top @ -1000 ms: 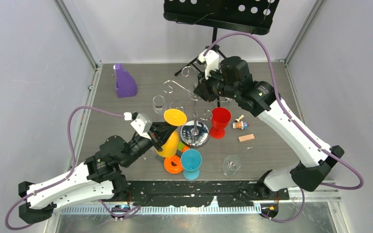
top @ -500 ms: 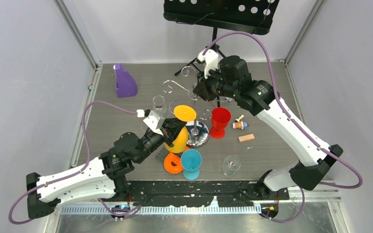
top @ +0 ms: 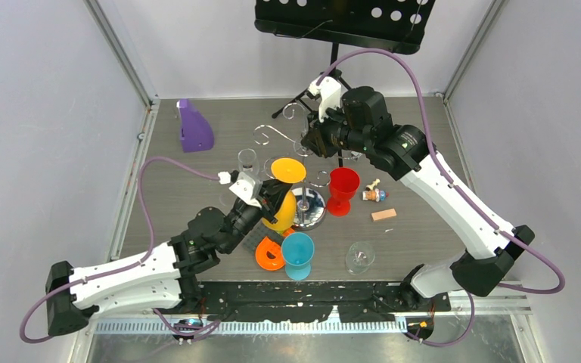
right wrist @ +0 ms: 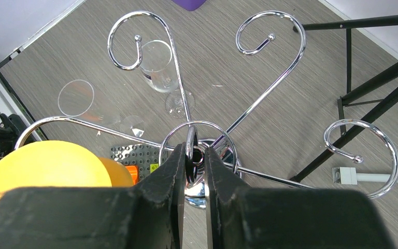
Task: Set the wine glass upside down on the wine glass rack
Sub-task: Turn the wine glass upside down at the wine rack, then pick up the wine glass at the center of the board, then turn the wine glass upside down at the wine rack.
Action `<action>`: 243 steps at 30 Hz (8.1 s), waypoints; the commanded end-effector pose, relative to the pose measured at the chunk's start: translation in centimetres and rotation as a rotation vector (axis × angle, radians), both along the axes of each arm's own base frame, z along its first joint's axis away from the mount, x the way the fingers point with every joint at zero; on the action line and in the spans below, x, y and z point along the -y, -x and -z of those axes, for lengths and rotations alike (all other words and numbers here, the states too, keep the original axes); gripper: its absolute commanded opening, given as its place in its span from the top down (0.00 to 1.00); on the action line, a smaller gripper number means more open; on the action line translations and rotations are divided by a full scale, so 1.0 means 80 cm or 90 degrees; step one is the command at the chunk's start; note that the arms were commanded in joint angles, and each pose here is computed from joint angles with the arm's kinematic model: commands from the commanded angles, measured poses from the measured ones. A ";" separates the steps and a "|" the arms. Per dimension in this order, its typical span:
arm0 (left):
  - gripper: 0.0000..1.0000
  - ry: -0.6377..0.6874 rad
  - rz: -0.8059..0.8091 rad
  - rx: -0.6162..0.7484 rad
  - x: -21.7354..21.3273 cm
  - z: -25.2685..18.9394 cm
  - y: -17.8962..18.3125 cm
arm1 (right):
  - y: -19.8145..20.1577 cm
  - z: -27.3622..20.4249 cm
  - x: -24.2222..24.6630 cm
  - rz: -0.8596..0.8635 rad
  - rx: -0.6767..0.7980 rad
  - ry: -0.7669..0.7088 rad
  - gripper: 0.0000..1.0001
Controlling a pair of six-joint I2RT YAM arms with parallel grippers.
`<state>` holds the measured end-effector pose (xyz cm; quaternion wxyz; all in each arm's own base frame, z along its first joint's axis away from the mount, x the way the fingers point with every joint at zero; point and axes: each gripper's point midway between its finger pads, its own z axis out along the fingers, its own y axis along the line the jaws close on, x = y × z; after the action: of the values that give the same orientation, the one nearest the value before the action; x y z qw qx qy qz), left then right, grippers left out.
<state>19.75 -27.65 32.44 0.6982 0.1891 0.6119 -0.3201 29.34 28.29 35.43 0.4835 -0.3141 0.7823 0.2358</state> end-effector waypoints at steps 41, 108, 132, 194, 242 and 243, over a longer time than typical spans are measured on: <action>1.00 0.153 -0.225 0.093 -0.066 -0.019 -0.042 | -0.003 -0.015 -0.007 0.019 -0.033 -0.032 0.95; 0.40 0.082 -0.126 -0.169 -0.151 0.015 0.032 | 0.009 -0.112 0.165 0.313 0.080 -0.130 0.40; 0.29 0.084 -0.145 -0.293 -0.168 0.052 0.047 | -0.024 0.167 0.187 0.324 -0.287 -0.164 0.33; 0.26 0.043 -0.058 -0.065 -0.167 -0.133 0.055 | 0.096 -0.171 0.312 0.488 0.259 -0.237 0.95; 0.57 0.067 0.027 0.020 0.008 -0.259 0.010 | 0.171 -0.246 0.128 0.014 0.127 -0.468 0.95; 0.65 0.064 0.027 0.018 0.009 -0.257 0.009 | 0.172 -0.247 0.128 0.014 0.131 -0.470 0.94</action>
<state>19.40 -28.42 50.94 0.6968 0.1871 0.6050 -0.3369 16.61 17.90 53.64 0.6317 -0.1250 0.6260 0.4398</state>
